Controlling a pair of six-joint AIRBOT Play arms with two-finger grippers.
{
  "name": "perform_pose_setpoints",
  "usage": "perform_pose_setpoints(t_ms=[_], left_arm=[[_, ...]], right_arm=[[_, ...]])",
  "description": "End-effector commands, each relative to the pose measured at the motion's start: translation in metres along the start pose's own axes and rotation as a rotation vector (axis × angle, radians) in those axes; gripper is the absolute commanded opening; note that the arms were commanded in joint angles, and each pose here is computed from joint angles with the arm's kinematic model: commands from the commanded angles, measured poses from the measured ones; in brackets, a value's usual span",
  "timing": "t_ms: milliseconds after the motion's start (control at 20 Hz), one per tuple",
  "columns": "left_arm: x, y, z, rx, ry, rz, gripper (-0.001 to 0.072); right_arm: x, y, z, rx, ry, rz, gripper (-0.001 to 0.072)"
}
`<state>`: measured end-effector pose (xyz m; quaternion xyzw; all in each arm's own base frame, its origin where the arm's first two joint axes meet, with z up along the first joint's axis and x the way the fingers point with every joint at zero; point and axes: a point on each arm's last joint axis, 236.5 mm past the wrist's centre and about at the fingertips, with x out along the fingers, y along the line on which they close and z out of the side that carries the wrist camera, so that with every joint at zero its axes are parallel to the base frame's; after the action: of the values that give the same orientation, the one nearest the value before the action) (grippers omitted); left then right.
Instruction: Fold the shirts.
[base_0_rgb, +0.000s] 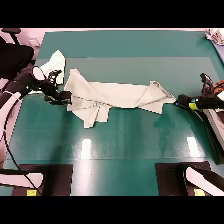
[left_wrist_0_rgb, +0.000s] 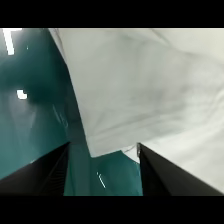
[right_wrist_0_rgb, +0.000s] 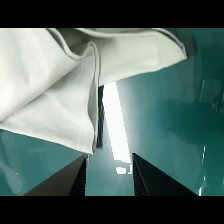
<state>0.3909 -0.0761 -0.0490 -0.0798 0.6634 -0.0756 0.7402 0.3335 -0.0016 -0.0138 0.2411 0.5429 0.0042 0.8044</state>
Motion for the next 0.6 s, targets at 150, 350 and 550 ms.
perform_pose_setpoints(t_ms=[150,350,550], left_arm=[[0.019,0.0,-0.005,-0.016,0.047,-0.014,0.0485],[0.022,0.0,-0.001,-0.013,0.038,-0.015,0.0352],[0.028,0.002,-0.007,-0.015,0.069,-0.013,0.0326]], right_arm=[[-0.019,0.004,-0.003,-0.02,-0.091,0.004,0.0342],[-0.022,0.006,-0.004,-0.025,-0.096,0.007,0.0342],[-0.022,0.007,-0.006,-0.024,-0.087,0.008,0.0341]])
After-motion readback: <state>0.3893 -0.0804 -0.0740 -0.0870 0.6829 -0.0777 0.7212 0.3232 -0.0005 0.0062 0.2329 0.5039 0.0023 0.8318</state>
